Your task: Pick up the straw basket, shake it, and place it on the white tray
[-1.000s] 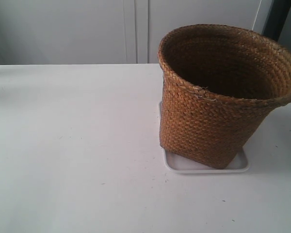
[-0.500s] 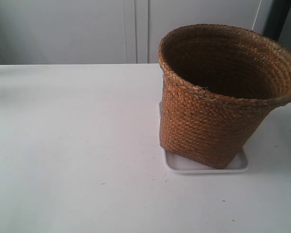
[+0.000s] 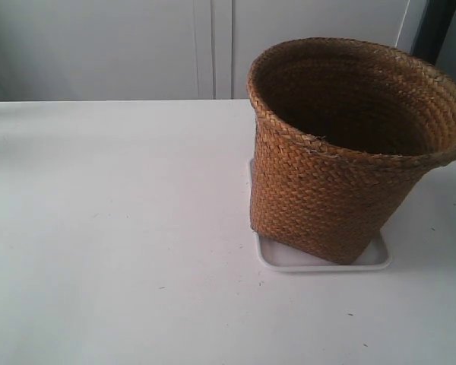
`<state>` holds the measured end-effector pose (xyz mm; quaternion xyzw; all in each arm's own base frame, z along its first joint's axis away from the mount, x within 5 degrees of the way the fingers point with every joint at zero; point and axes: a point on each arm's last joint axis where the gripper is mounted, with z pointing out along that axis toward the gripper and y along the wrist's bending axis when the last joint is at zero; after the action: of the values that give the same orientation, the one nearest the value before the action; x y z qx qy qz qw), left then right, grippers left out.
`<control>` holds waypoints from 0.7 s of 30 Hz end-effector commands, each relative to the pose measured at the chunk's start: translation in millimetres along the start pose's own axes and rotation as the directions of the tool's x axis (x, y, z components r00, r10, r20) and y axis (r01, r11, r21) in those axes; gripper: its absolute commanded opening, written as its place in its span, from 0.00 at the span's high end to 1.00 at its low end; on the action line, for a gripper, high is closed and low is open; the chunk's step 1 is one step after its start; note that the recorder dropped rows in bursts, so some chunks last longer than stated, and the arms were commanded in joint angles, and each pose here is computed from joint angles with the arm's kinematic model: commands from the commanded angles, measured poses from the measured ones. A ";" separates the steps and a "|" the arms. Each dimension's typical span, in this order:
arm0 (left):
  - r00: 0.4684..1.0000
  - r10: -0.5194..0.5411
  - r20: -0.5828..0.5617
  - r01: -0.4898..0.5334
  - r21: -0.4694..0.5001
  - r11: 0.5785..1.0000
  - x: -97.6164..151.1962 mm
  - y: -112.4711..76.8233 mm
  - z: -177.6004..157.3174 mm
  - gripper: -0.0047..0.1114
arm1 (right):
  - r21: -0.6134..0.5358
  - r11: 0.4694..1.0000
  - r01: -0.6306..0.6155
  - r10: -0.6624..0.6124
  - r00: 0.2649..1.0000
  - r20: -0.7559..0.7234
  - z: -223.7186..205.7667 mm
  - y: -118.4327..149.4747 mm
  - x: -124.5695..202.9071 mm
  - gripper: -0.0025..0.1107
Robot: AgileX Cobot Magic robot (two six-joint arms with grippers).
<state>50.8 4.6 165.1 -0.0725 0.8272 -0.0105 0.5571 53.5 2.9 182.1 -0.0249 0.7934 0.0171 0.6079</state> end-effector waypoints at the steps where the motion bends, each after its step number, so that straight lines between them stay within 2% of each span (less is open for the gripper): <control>1: 1.000 -0.011 -0.003 0.011 0.003 1.000 1.3 -0.1 0.2 0.30 | 0.005 1.000 -0.004 0.004 0.998 0.067 -0.4 -0.2 -5.5 0.52; 7: 1.000 -0.011 -0.003 0.011 0.003 1.000 1.3 -0.1 0.2 0.30 | -0.001 1.000 -0.010 0.010 0.947 0.321 -4.9 0.1 -28.7 0.52; 9: 1.000 -0.011 -0.003 0.011 0.003 1.000 1.3 -0.1 0.2 0.30 | -0.001 1.000 -0.013 0.013 0.961 0.277 -3.7 0.0 -24.6 0.52; 13: 1.000 -0.011 -0.003 0.011 0.003 1.000 1.3 -0.1 0.2 0.30 | 0.013 1.000 -0.016 0.015 0.996 0.086 -0.5 -0.7 -7.3 0.52; 21: 1.000 -0.009 -0.003 0.009 0.003 1.000 1.3 -0.1 0.2 0.30 | 0.017 1.000 -0.017 0.017 1.000 0.013 -0.2 -0.9 -0.6 0.52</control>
<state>50.8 4.6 165.1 -0.0725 0.8272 -0.0105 0.5571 54.1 2.2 184.3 -0.0165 0.7858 0.0145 0.6181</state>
